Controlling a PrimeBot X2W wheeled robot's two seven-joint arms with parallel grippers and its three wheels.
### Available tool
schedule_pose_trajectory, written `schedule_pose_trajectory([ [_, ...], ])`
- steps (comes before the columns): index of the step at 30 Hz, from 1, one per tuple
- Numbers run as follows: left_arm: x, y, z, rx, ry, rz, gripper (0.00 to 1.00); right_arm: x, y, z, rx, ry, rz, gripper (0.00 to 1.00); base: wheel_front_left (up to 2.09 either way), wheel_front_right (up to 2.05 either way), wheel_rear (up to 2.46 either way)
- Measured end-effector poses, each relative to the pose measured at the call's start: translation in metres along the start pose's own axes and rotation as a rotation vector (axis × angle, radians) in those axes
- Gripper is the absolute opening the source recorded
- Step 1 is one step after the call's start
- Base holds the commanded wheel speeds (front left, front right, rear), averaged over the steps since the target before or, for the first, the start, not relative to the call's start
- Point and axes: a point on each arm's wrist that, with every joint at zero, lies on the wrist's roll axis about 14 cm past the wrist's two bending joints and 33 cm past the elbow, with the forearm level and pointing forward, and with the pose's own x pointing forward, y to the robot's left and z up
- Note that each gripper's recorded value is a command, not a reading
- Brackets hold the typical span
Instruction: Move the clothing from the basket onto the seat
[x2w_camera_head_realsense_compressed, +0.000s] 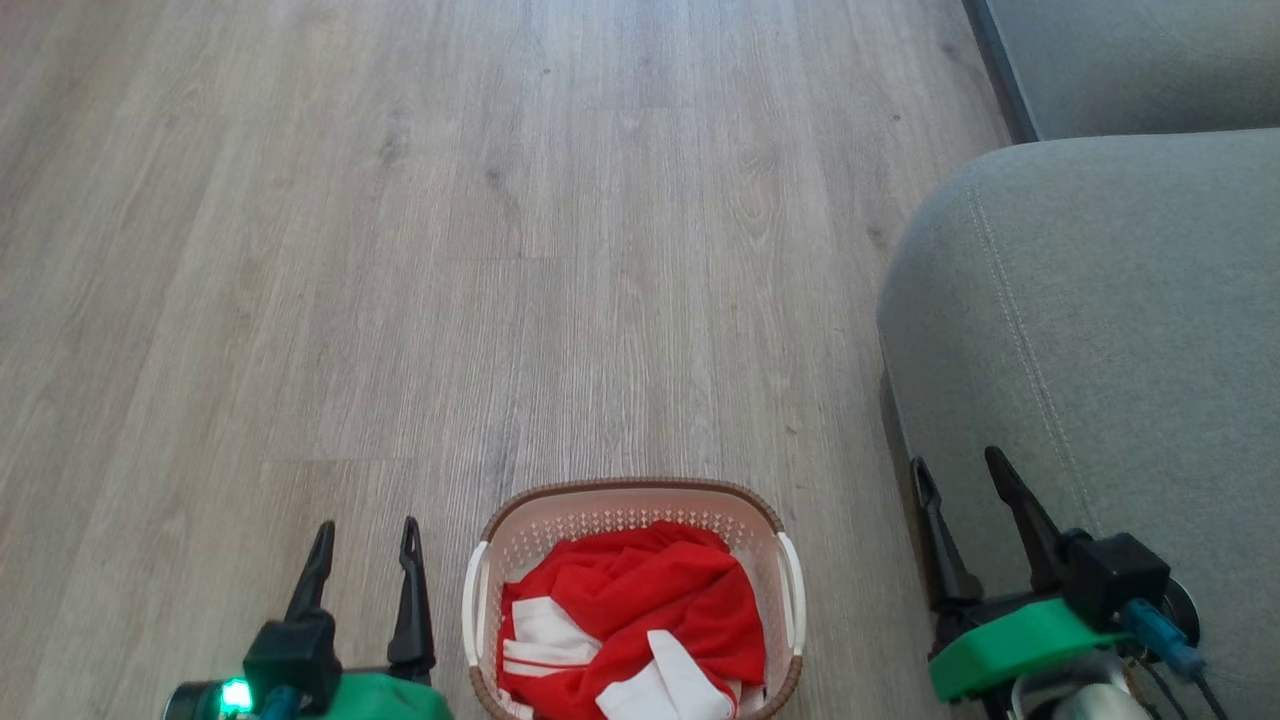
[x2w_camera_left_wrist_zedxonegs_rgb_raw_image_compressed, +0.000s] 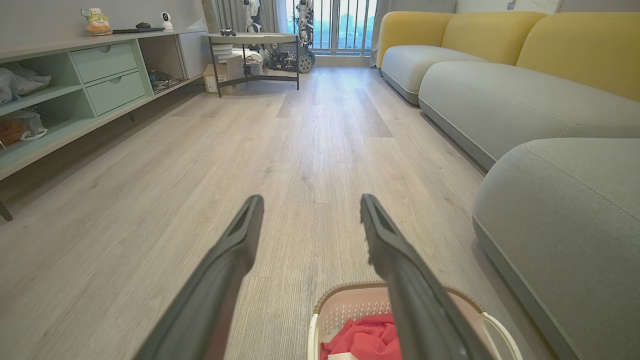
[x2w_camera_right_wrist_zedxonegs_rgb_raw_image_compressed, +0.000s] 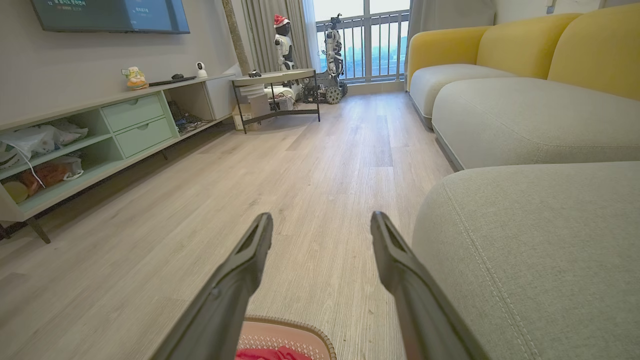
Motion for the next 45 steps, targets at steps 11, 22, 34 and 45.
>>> schedule_pose_trajectory([
  [11,0.001,0.0,-0.006,0.001,0.022,-0.003,1.0,0.002,-0.001,-0.004,0.002,0.011,-0.003,1.0,0.0,0.0,0.0],
  [22,0.022,-0.027,-0.04,0.016,0.128,-0.117,1.0,0.015,-0.017,-0.021,-0.006,0.06,-0.039,1.0,0.0,0.0,0.0],
  [34,0.073,-0.077,-0.119,0.083,0.334,-0.328,1.0,0.067,-0.056,-0.037,-0.06,0.068,-0.107,1.0,0.0,0.0,0.0],
  [45,0.093,-0.124,-0.219,0.193,0.556,-0.577,1.0,0.1,-0.092,-0.069,-0.101,0.098,-0.164,1.0,0.0,0.0,0.0],
])
